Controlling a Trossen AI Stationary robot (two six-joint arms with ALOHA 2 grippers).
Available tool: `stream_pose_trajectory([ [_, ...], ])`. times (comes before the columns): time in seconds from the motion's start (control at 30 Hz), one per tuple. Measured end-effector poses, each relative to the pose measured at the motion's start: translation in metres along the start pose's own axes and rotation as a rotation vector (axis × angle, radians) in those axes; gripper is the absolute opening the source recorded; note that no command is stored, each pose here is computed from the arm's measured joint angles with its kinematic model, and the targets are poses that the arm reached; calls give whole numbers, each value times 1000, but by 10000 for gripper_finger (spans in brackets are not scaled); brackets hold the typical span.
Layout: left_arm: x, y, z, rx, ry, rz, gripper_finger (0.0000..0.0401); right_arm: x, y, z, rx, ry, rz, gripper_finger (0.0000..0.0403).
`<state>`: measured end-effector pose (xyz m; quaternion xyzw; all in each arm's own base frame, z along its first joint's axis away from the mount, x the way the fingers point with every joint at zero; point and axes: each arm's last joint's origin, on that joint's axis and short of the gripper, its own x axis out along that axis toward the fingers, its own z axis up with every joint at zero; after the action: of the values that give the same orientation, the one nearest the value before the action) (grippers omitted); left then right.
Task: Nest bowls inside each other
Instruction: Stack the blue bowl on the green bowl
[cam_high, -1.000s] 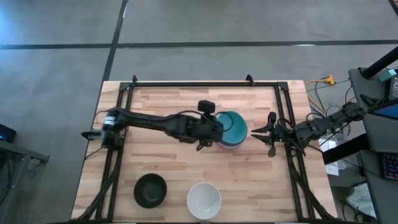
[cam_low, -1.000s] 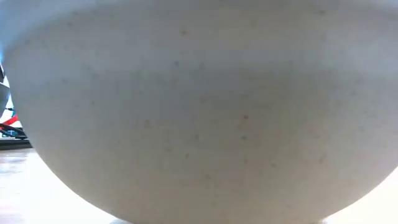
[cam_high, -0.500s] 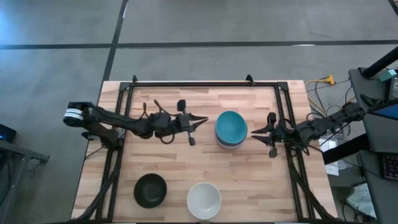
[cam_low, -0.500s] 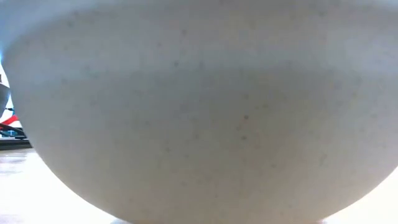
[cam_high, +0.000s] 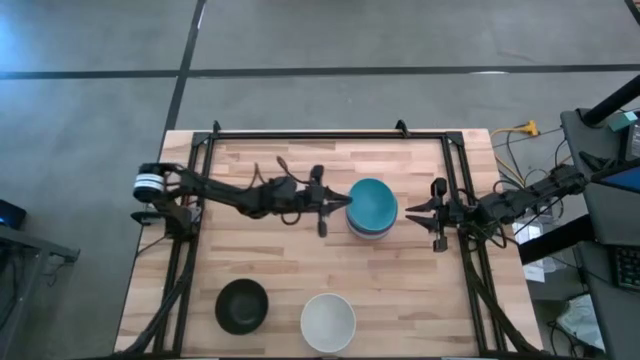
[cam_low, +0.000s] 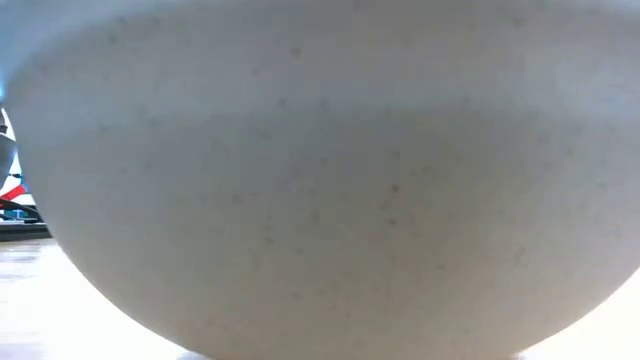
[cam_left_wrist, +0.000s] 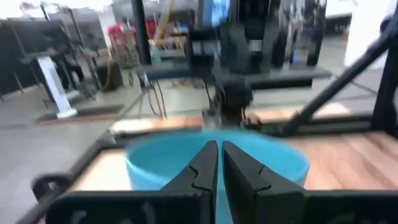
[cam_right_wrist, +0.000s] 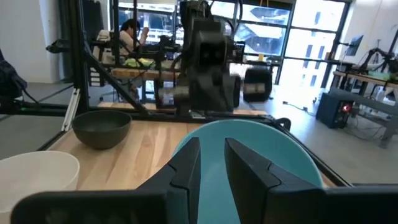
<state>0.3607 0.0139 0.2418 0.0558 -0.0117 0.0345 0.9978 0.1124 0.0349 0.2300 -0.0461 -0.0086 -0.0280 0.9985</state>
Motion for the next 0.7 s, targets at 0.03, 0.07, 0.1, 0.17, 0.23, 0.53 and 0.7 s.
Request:
stream_pose_trajectory([
  [0.03,4,0,-6,-1,16,-6,8,0,0,0,0,0,0,68],
  [0.07,8,-1,-10,-2,27,-13,8,0,0,0,0,2,0,68],
  [0.1,12,-1,-12,-7,29,-16,8,0,0,-1,1,6,1,68],
  [0.17,18,1,-18,-30,36,-26,8,0,0,-1,4,14,1,68],
  [0.23,23,3,-24,-53,53,-46,8,0,0,-2,2,24,2,68],
  [0.53,19,9,-6,-53,11,-48,8,0,1,-7,9,63,5,68],
  [0.7,14,9,-1,-54,40,-50,8,3,1,-8,22,78,-16,68],
])
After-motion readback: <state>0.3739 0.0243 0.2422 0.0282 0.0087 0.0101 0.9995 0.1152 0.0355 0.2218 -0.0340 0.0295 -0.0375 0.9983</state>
